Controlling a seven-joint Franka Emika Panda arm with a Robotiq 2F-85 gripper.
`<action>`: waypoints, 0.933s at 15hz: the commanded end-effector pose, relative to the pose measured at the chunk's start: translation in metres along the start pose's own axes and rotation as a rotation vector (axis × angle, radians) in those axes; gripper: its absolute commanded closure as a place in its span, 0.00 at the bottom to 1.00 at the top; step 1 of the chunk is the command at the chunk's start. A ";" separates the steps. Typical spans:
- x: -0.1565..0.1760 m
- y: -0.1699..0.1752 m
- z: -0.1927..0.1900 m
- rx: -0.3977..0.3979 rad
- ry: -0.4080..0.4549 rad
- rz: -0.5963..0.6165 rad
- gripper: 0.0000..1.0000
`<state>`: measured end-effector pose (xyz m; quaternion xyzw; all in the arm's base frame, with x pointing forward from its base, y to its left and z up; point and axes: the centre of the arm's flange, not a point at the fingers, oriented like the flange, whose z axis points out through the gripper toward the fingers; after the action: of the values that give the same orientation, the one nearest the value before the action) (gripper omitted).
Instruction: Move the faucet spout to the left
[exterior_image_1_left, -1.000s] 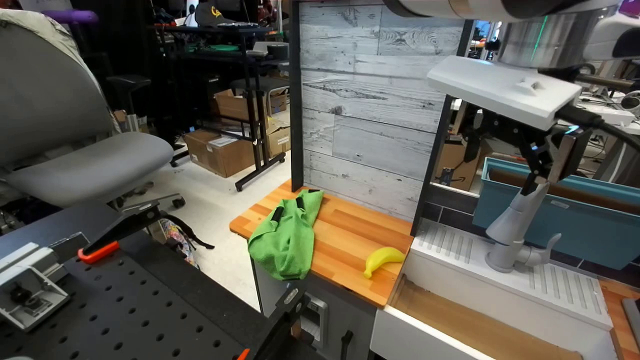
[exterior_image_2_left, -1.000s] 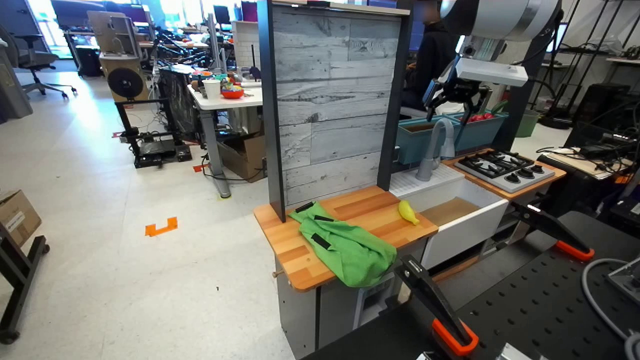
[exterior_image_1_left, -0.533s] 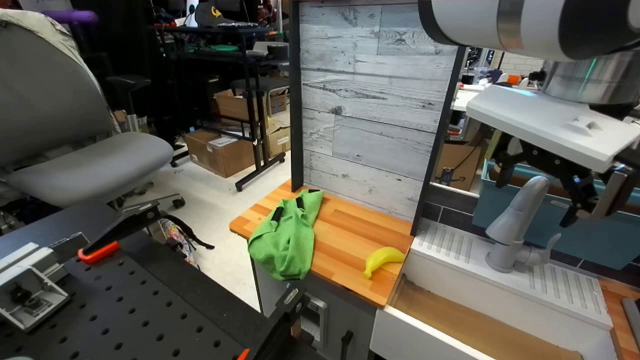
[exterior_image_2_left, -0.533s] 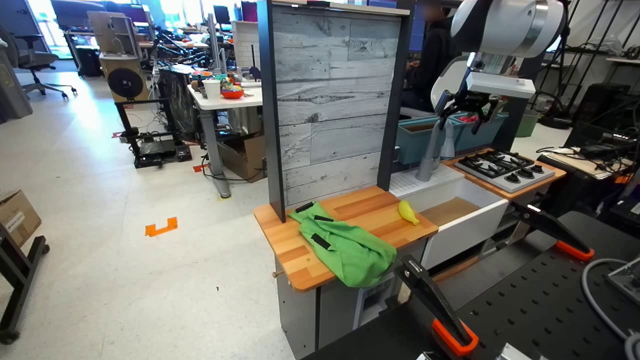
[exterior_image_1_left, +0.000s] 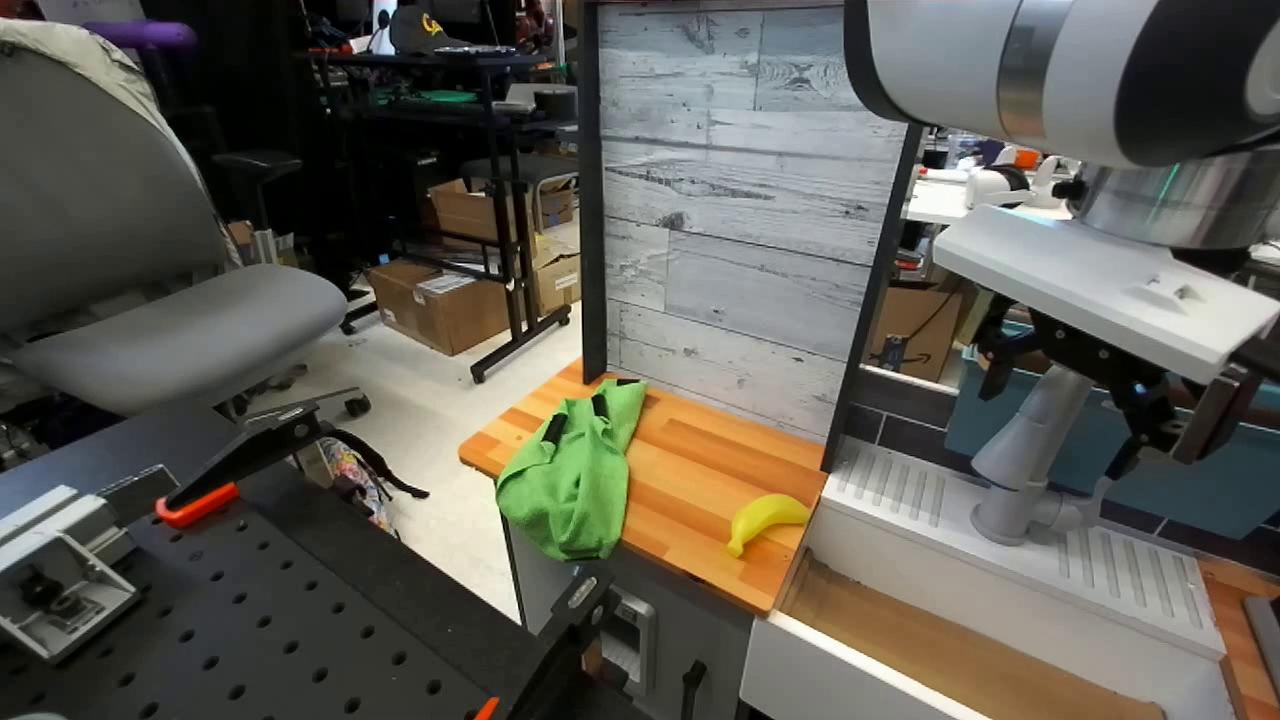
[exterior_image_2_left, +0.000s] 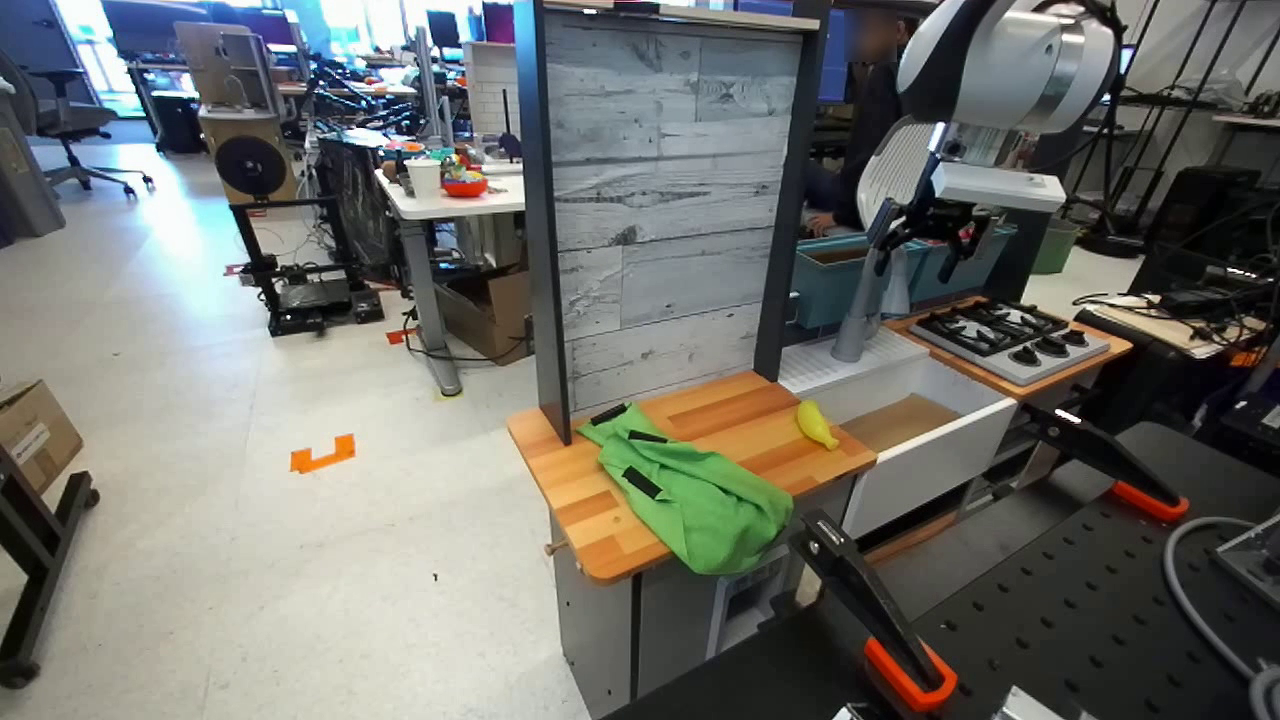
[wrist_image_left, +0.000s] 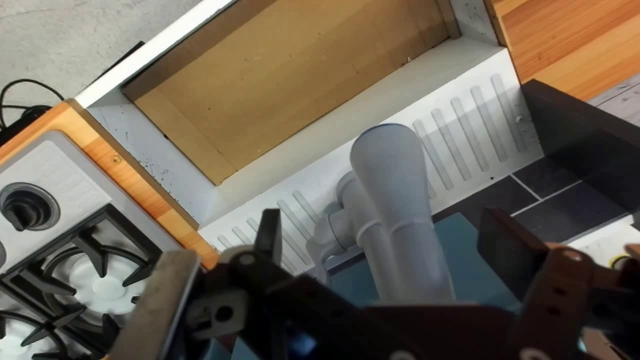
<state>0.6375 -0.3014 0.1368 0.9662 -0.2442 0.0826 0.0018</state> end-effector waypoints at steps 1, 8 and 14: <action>0.009 -0.013 0.002 0.004 -0.009 -0.059 0.00; 0.007 -0.031 0.003 0.002 -0.022 -0.107 0.56; 0.006 -0.034 0.003 -0.010 -0.034 -0.117 0.98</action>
<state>0.6491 -0.2808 0.1381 0.9775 -0.1972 0.0733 0.0110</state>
